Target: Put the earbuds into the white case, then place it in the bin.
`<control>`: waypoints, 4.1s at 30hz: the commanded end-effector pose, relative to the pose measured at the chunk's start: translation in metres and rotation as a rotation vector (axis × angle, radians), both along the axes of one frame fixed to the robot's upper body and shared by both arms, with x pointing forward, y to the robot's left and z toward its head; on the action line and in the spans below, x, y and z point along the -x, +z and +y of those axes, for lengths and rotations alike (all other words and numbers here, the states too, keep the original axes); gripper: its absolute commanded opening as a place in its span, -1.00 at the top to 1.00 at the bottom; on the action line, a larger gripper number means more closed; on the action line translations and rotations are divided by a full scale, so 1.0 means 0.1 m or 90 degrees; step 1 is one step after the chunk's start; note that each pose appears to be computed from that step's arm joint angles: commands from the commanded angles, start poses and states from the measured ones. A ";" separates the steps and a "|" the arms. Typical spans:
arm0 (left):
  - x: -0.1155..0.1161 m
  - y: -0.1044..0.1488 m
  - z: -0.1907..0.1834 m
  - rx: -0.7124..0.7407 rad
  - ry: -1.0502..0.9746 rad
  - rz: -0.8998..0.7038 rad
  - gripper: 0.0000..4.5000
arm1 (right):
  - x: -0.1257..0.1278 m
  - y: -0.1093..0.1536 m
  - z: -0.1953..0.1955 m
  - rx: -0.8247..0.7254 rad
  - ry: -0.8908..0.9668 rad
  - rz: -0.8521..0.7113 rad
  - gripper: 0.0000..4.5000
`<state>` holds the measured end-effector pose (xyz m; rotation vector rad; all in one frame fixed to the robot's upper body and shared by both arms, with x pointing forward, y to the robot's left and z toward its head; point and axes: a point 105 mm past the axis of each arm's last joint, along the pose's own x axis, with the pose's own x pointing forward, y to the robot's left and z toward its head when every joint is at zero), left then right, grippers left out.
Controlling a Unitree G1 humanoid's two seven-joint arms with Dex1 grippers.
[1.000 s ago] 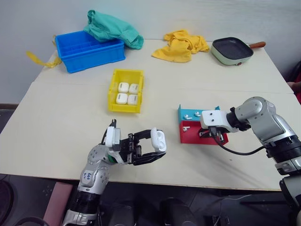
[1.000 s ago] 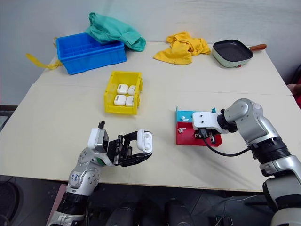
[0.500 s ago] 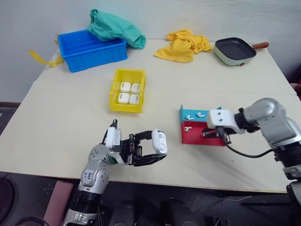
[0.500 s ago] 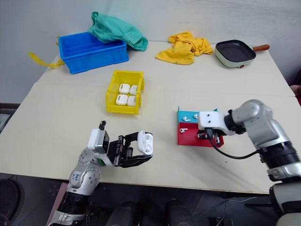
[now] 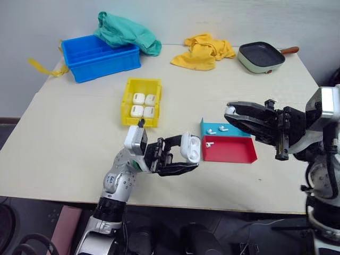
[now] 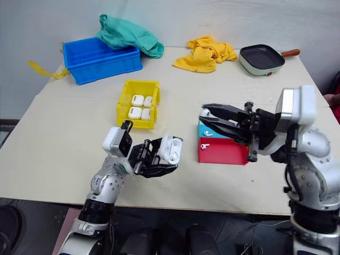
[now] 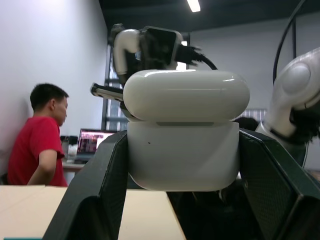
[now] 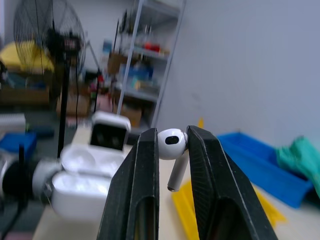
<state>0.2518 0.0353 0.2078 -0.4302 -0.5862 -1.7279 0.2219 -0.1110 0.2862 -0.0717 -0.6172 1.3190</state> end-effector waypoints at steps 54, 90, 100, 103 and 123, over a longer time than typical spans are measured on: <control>-0.04 -0.20 0.23 -0.101 0.071 -0.025 -0.25 | 0.06 -0.78 -0.98 0.123 -0.289 0.110 -0.97; 0.06 -0.31 0.31 -0.115 0.163 -0.017 -0.25 | -1.77 -0.91 -0.78 0.723 -0.331 0.181 0.14; 0.08 -0.30 0.31 -0.114 0.182 -0.016 -0.25 | -1.92 -0.99 -0.68 0.811 -0.309 0.175 0.14; 0.09 -0.30 0.31 -0.113 0.187 -0.016 -0.25 | -1.94 -1.03 -0.67 0.825 -0.308 0.178 0.14; 0.10 -0.29 0.32 -0.118 0.196 -0.016 -0.25 | -2.02 -1.18 -0.71 0.863 -0.323 0.188 0.14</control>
